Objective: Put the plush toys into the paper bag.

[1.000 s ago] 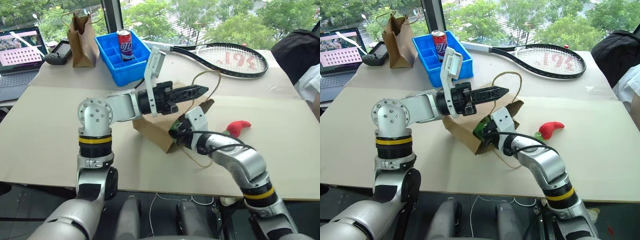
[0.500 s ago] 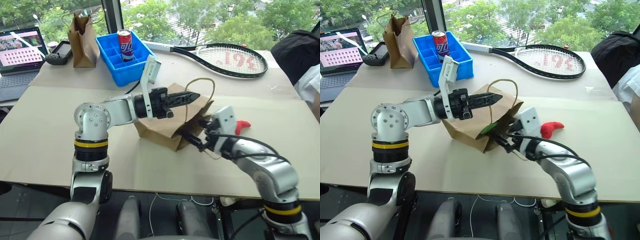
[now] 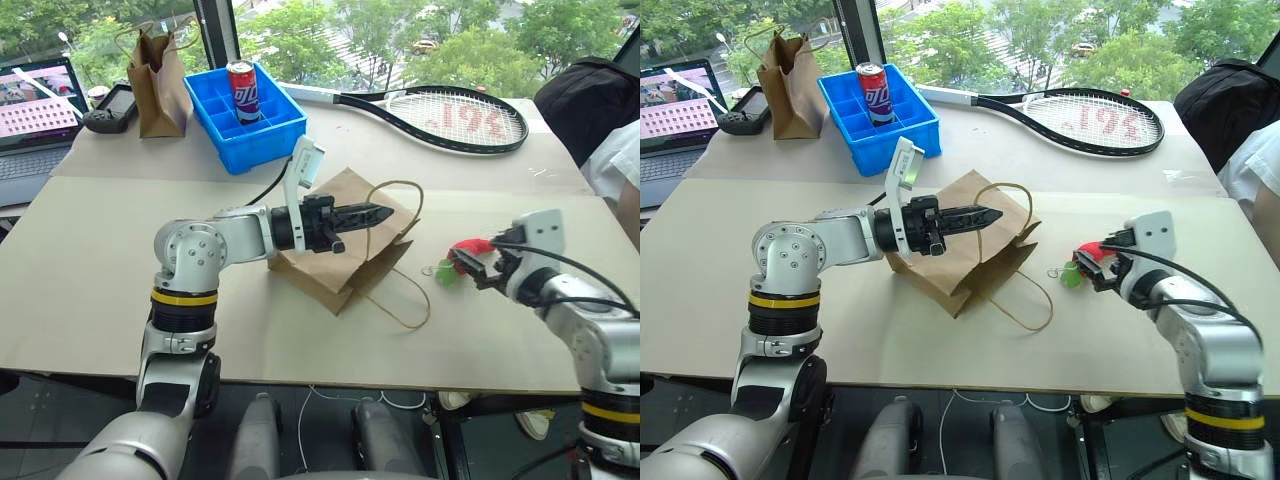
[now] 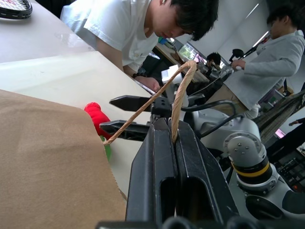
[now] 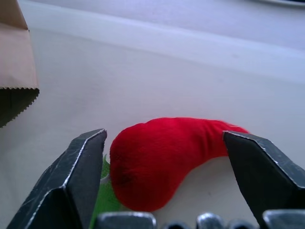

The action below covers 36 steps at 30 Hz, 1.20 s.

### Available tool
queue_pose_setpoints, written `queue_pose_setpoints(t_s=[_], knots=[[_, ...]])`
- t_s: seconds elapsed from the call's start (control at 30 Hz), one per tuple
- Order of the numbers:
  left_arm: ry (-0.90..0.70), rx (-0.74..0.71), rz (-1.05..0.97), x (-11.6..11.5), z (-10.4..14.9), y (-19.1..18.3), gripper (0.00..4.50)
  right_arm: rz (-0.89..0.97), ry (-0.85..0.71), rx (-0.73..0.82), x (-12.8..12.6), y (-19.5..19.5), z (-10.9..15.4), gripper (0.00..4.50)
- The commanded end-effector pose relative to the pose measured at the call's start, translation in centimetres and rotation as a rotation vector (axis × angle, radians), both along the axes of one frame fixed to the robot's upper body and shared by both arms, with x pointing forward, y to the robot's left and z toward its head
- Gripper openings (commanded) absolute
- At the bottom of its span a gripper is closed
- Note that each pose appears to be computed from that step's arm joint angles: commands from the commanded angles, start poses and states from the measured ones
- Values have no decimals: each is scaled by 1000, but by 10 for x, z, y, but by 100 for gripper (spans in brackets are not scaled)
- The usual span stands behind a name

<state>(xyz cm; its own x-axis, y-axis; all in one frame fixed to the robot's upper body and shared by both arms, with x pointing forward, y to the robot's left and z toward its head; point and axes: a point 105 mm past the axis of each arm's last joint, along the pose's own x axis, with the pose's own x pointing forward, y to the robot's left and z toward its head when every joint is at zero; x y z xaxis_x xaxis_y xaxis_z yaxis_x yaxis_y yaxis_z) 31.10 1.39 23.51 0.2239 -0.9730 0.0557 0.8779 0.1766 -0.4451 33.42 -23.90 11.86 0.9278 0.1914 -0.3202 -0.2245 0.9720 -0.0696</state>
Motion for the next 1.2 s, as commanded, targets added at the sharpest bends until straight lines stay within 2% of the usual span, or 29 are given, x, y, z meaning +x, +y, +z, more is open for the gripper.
queue_pose_setpoints(t_s=[0.03, 0.13, 0.27, 0.3, 0.43, 0.57, 0.67, 0.8, 0.87, 1.0, 1.1, 1.2], knots=[[-66, -21, -3, -4, 14, 1, 0, -19, -20, -43, -3, -9, 0, 269], [-67, -21, -1, -3, 14, 1, 0, -2, -63, -56, -8, -12, 14, 155], [-78, -21, -13, -4, 17, 2, 0, 282, -117, -94, -34, 9, 56, 30], [-79, -22, -16, -4, 18, 2, 0, 308, -115, -89, -38, 11, 60, 13], [-82, -28, -25, -4, 22, 1, 0, 510, -85, -23, -59, 52, 75, 4], [-85, -44, -36, -4, 26, -2, 0, 633, -38, 35, -64, 102, 62, 4], [-87, -49, -41, -5, 28, -3, 0, 657, -33, 12, -56, 127, 51, 4], [-85, -47, -76, -13, 28, -5, 0, 684, -80, -8, -41, 153, 52, 4], [-85, -46, -82, -16, 28, -6, 0, 677, -105, -78, -29, 157, 49, 4], [-85, -46, -79, -17, 29, -5, 0, 706, -269, -241, -10, 167, 47, 4], [-85, -47, -67, -17, 29, -3, 0, 698, -365, -94, -7, 180, 52, 4], [-84, -51, -58, -17, 30, -1, 0, 614, -390, 25, 1, 178, 49, 4]])
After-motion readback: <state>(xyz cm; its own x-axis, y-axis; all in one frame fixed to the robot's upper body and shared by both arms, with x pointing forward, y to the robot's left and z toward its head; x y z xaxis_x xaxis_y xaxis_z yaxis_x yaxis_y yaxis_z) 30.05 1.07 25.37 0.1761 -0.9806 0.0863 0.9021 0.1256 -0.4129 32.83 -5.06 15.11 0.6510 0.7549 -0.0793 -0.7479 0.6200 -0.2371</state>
